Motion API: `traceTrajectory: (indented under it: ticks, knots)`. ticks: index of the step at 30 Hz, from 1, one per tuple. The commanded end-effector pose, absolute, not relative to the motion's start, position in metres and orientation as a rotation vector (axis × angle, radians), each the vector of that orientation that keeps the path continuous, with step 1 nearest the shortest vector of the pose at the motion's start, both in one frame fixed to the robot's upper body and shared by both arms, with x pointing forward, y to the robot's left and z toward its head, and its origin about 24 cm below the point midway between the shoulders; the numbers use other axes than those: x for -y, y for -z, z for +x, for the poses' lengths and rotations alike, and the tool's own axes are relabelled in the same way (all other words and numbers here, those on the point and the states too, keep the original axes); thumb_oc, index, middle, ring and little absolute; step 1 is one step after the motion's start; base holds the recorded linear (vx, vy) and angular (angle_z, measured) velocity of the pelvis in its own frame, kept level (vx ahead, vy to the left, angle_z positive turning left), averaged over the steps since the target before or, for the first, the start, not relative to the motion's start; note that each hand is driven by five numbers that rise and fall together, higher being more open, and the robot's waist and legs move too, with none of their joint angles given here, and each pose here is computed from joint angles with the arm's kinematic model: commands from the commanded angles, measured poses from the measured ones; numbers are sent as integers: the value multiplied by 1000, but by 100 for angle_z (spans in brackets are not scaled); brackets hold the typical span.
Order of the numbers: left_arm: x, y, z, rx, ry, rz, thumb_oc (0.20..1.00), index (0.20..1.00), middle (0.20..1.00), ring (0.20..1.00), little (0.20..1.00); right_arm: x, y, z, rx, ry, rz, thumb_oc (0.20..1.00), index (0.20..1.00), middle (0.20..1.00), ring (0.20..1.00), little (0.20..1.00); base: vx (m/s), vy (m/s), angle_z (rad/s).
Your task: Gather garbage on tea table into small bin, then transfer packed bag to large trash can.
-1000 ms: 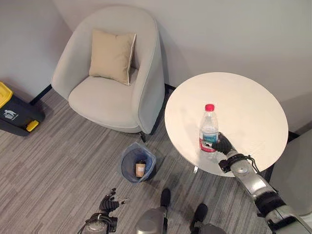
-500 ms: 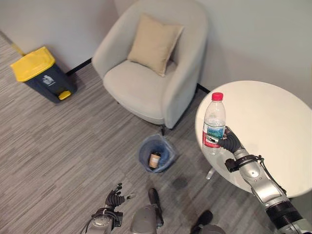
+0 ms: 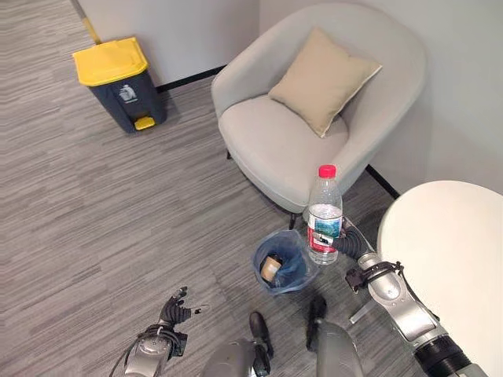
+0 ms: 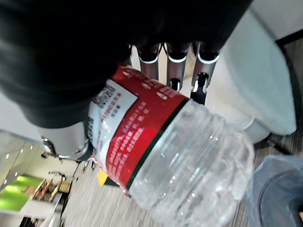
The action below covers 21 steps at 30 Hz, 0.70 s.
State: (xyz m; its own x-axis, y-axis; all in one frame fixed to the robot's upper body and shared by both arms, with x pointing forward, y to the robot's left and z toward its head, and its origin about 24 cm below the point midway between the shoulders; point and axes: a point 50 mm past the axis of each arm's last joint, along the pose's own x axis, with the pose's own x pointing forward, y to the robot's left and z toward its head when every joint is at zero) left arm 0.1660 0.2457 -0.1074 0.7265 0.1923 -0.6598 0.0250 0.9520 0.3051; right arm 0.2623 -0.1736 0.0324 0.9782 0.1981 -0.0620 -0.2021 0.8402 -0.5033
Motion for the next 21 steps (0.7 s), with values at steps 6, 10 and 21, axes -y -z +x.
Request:
traceTrajectory:
  ticks: [6,10,21]
  knots:
    - [-246,96,181,-678,-80,364,1000,1000,1000,1000,1000,177,-77,286,179,-236,-632,200,200,200,200,200,0,-119,37]
    - [-244,94,185,-665,-71,370,1000,1000,1000,1000,1000,173,-82,293,195,-246,-650,200,200,200,200,200,-43,-68,-2]
    - [-234,58,238,-464,-156,259,1000,1000,1000,1000,1000,158,-107,329,283,-155,-701,200,200,200,200,200,-130,-18,0]
